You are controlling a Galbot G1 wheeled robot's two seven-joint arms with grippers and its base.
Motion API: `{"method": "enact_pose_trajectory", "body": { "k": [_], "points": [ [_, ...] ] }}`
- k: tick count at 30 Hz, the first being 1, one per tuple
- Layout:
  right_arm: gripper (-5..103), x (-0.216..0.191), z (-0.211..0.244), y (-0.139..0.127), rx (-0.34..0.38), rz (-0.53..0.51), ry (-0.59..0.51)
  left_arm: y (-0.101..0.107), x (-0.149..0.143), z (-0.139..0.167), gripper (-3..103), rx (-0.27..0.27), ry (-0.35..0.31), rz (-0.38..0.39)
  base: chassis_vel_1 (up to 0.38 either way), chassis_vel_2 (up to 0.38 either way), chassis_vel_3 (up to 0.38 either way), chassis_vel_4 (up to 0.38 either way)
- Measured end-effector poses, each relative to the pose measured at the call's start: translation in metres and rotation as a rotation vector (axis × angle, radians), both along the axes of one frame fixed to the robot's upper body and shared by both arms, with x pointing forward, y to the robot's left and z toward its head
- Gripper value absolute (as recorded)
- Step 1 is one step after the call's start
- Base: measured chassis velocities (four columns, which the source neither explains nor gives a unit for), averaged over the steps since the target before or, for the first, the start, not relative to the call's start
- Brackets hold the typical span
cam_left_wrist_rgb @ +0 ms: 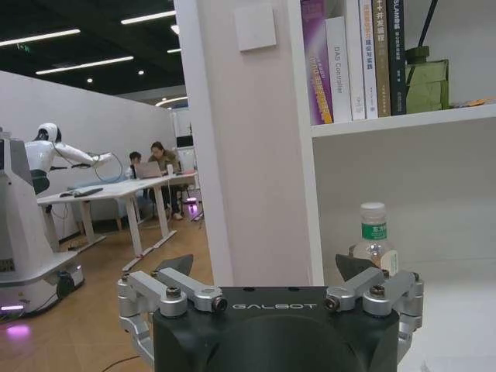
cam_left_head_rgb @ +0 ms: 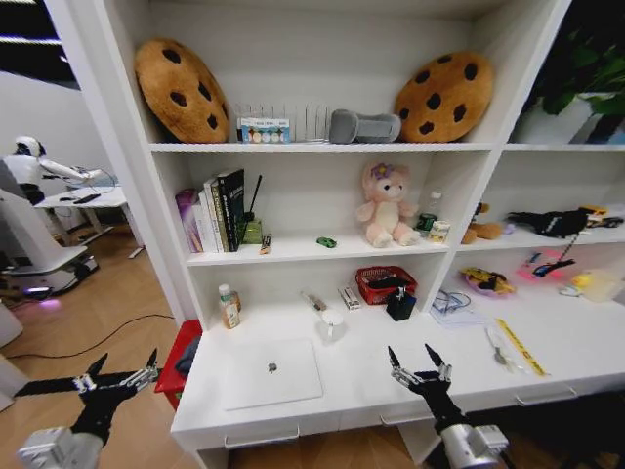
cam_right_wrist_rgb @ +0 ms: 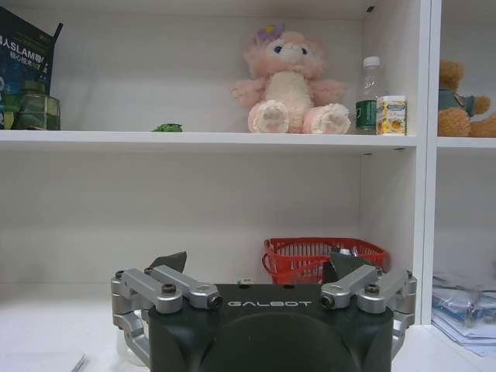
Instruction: Organize the objects on the table.
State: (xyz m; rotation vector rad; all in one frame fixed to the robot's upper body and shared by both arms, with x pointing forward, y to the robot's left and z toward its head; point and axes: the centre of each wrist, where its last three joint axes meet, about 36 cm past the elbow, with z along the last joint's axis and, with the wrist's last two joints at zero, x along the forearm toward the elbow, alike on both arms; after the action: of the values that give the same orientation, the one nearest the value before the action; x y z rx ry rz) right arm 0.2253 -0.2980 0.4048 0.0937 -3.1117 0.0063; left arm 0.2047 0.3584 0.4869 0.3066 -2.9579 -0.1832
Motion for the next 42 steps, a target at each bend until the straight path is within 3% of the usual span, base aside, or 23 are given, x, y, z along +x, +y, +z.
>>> {"method": "enact_pose_trajectory", "body": {
  "k": [42],
  "points": [
    [100, 0.0001, 0.0, 0.0, 0.0, 0.0, 0.0, 0.0, 0.0, 0.0, 100, 0.0, 0.0, 0.0, 0.011, -0.011, -0.012, 0.011]
  ]
}}
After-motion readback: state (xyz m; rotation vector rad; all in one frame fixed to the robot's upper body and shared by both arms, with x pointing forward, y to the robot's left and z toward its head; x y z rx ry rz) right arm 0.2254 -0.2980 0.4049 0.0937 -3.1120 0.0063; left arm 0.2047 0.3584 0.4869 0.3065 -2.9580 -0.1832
